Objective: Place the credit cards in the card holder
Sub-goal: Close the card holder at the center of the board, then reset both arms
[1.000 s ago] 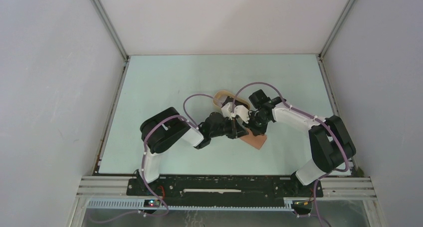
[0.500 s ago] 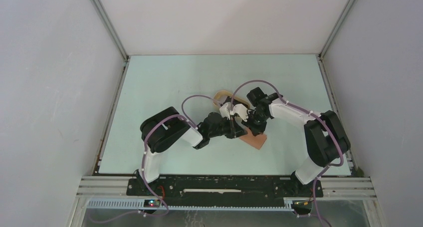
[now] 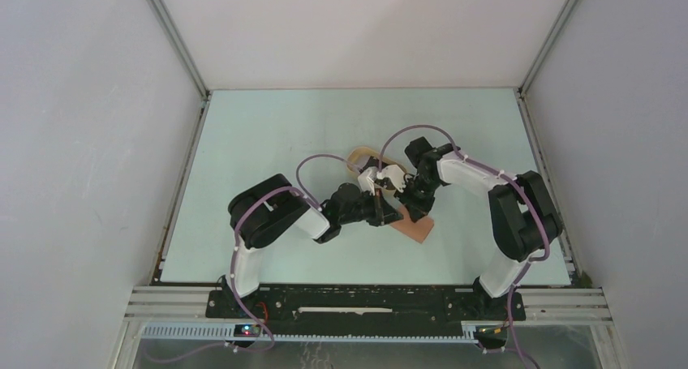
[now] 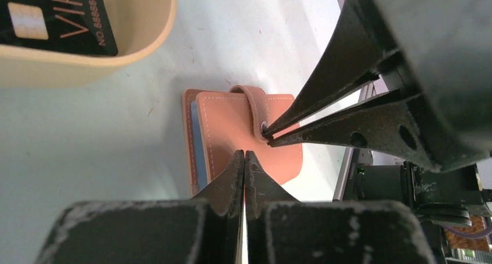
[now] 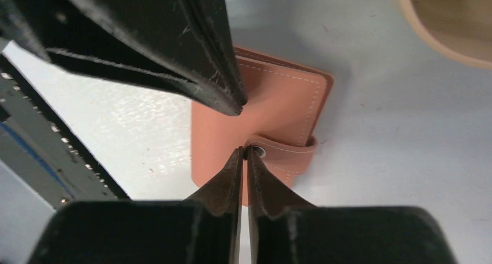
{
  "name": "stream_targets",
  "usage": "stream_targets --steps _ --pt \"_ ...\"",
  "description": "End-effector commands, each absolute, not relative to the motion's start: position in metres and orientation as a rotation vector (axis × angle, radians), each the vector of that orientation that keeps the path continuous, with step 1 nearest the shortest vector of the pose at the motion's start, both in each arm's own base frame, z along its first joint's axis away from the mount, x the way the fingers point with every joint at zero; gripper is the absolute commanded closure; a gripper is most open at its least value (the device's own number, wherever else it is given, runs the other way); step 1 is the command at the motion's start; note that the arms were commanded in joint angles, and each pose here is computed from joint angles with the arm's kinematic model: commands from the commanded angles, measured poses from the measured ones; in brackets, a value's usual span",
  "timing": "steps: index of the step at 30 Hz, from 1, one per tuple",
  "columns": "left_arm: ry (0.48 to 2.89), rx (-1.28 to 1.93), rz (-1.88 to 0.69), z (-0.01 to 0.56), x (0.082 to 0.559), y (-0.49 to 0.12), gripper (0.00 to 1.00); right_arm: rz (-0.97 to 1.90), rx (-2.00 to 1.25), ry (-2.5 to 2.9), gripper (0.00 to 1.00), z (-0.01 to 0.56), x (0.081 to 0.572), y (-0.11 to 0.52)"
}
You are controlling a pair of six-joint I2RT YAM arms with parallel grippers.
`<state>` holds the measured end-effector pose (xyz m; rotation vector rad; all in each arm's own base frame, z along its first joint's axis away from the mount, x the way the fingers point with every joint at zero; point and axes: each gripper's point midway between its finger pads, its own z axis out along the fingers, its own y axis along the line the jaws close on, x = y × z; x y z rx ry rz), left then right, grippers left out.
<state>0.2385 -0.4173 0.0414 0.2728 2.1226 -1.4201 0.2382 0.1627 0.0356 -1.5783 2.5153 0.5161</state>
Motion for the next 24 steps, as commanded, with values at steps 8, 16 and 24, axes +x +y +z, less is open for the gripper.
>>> stream_targets --steps 8,16,24 --pt "1.999 0.326 -1.383 0.091 0.220 -0.386 0.76 0.677 -1.469 2.305 0.50 0.095 0.233 0.174" --pt "1.890 0.423 -1.050 0.164 0.210 -0.320 0.53 0.505 -1.184 2.016 0.39 0.190 0.251 0.131" --pt "1.699 0.376 -0.849 0.281 0.195 -0.238 0.01 0.246 -0.779 1.775 0.00 0.313 0.223 0.069"
